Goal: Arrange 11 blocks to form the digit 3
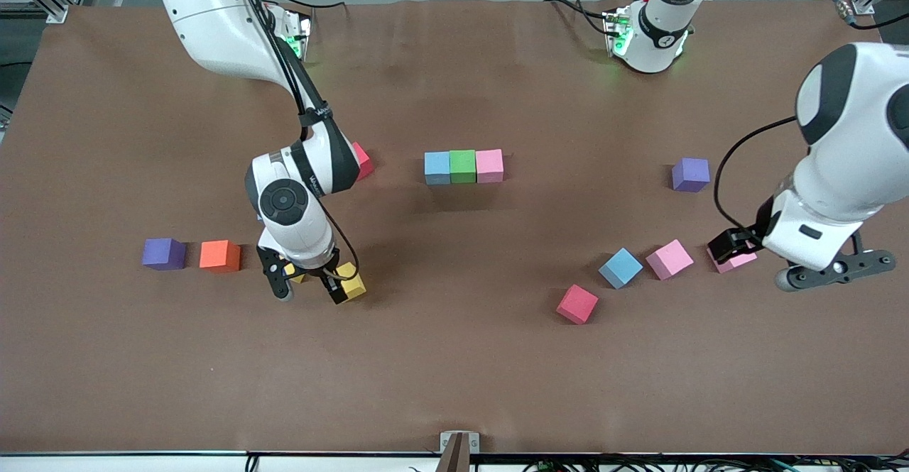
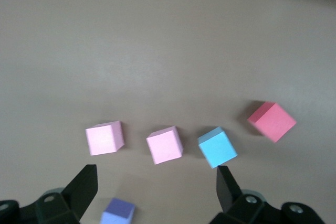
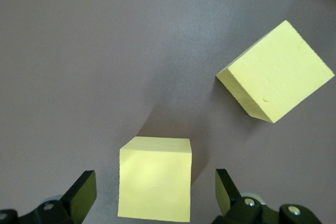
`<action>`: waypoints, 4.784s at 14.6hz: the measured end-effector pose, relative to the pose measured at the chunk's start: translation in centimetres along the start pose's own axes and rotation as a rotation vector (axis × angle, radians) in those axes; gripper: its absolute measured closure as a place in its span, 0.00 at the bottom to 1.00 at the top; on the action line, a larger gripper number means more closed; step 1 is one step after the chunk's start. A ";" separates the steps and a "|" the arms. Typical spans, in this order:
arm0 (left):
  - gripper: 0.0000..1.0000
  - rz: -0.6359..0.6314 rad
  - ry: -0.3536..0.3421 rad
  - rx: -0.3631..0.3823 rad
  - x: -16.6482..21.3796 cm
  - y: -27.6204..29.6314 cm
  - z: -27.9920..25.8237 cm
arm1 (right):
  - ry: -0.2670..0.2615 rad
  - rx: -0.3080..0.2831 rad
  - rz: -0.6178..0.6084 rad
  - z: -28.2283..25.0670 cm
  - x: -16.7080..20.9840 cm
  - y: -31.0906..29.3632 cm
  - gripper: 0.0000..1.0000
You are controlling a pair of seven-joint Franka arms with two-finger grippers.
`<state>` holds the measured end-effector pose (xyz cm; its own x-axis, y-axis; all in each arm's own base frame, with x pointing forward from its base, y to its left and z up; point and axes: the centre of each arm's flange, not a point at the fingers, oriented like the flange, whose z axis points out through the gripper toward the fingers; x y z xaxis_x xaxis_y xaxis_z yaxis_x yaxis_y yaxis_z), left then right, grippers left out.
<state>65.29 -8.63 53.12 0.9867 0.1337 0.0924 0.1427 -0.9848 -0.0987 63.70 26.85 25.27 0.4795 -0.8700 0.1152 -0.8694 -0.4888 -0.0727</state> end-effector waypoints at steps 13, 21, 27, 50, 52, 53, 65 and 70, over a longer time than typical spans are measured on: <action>0.00 0.109 -0.107 -0.033 -5.5 -6.7 -9.9 | -0.025 -0.017 0.005 2.2 -0.2 -0.4 0.00; 0.00 0.095 -0.106 -0.042 -10.5 -6.7 -9.2 | -0.024 -0.001 0.000 2.9 -0.2 -0.5 0.00; 0.00 0.120 -0.096 -0.048 -12.1 -5.8 -9.7 | -0.025 0.023 0.002 2.8 -0.2 -0.7 0.00; 0.00 0.143 -0.094 -0.047 -12.1 -4.6 -9.3 | -0.022 0.028 -0.318 3.5 -0.6 -0.8 0.40; 0.00 0.148 -0.092 -0.047 -12.2 -4.3 -9.4 | -0.020 0.033 -0.446 3.3 -0.6 -1.0 0.40; 0.00 0.150 -0.088 -0.048 -12.2 -4.2 -9.4 | -0.021 0.035 -0.495 3.3 -0.7 -1.0 0.40; 0.00 0.169 -0.079 -0.049 -12.1 -3.0 -9.5 | -0.098 0.133 -0.659 -0.4 -10.0 -3.4 0.45; 0.00 0.189 -0.088 -0.045 -12.8 -2.1 -9.9 | -0.160 0.064 -0.948 -0.2 -14.9 -2.2 0.45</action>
<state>51.64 -9.35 61.92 0.9988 -0.0472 -0.0106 -0.0478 -0.9970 -0.0613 58.43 40.89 23.93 0.9940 -0.1076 0.0178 -0.1060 -0.9917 -0.0731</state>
